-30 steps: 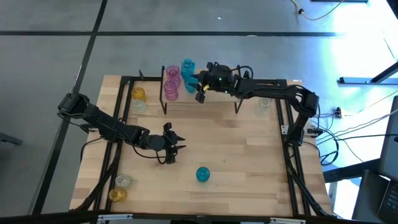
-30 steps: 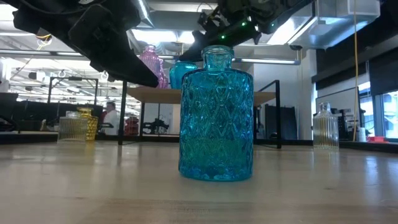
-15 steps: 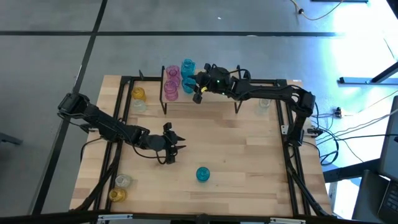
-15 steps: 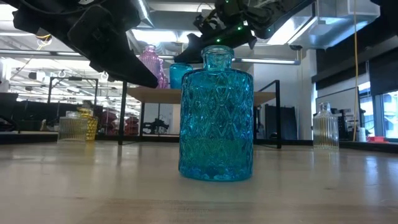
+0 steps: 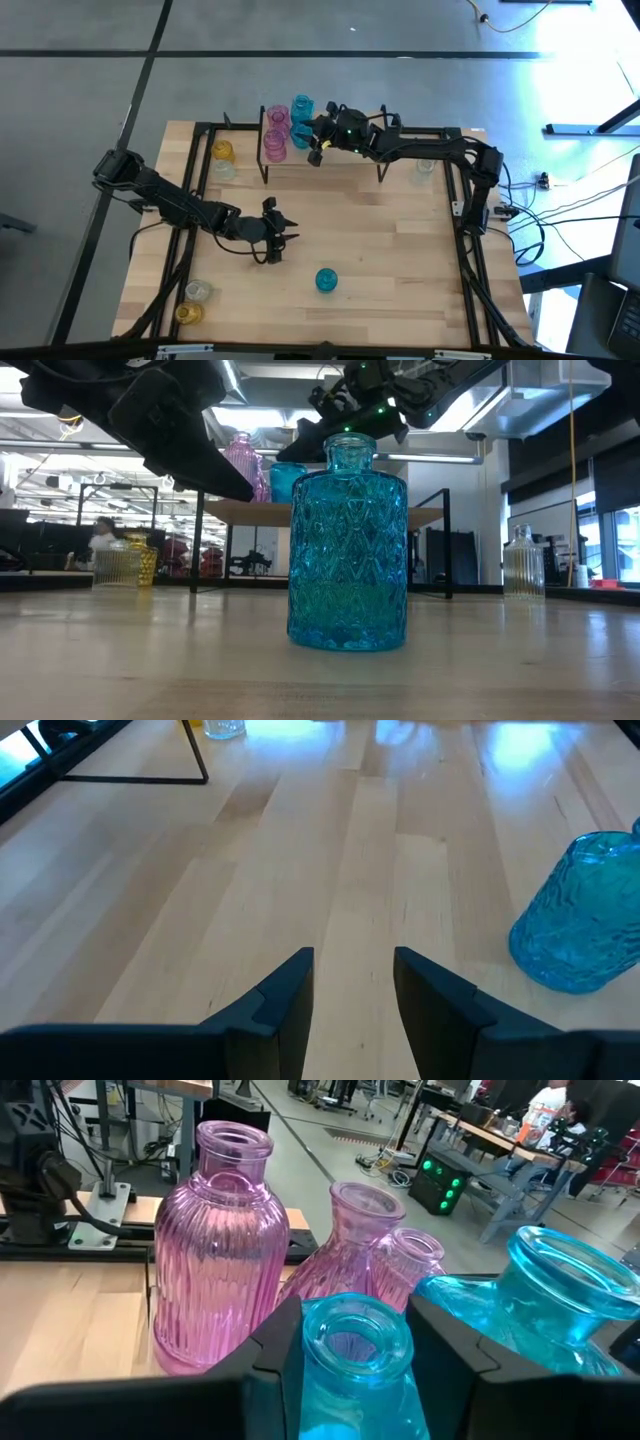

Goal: Sort vases onto shelf
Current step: Put the right blue flower vase on the shelf aligned with the other blue flower vase, then put the blue flower vase on the shelf aligned with the other blue flower vase

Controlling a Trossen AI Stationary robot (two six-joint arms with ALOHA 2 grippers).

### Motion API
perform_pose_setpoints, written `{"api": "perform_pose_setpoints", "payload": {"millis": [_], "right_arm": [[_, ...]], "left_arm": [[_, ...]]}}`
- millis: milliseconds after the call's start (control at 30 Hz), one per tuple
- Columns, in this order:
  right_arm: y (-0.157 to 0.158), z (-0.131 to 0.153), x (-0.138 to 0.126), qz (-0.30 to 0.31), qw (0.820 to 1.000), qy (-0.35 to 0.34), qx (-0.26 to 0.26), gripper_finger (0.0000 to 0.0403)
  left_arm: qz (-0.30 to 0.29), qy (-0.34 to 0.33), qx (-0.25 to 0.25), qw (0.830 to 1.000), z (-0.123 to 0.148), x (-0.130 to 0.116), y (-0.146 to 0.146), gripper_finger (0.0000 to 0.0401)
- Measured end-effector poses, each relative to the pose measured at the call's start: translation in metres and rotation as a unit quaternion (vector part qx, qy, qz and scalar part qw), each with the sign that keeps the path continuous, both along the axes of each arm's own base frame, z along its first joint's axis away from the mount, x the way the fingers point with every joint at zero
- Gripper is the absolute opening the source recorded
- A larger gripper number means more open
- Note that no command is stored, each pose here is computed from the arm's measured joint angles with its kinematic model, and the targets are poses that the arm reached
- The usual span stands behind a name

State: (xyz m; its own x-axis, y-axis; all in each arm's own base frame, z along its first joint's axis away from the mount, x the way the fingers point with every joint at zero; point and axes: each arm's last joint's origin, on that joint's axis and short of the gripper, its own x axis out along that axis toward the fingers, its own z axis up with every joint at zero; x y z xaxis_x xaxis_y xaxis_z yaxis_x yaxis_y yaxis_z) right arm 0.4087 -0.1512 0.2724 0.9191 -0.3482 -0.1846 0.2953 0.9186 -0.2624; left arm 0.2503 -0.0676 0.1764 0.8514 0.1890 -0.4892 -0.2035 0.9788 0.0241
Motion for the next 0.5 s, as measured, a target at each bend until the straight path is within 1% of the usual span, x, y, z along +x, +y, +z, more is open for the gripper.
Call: {"api": "perform_pose_setpoints", "payload": {"millis": [100, 167, 400, 500], "right_arm": [[0.0000, 0.0002, 0.0001, 0.000, 1.000, -0.001, -0.001, 0.0126], [-0.0001, 0.0003, 0.0003, 0.000, 1.000, -0.003, -0.001, 0.0135], [-0.0011, 0.0019, 0.0004, -0.014, 1.000, -0.011, -0.009, 0.0203], [-0.0018, 0.0028, 0.0003, -0.024, 0.999, -0.008, -0.022, 0.0222]], "left_arm": [[0.000, 0.000, 0.000, 1.000, 0.0002, 0.0000, 0.0000, 0.0133], [0.000, 0.000, 0.000, 1.000, 0.0000, 0.0000, 0.0000, 0.0133], [0.000, 0.000, 0.000, 1.000, 0.0000, 0.0000, 0.0000, 0.0133], [0.000, 0.000, 0.000, 1.000, 0.0000, 0.0000, 0.0000, 0.0133]]}}
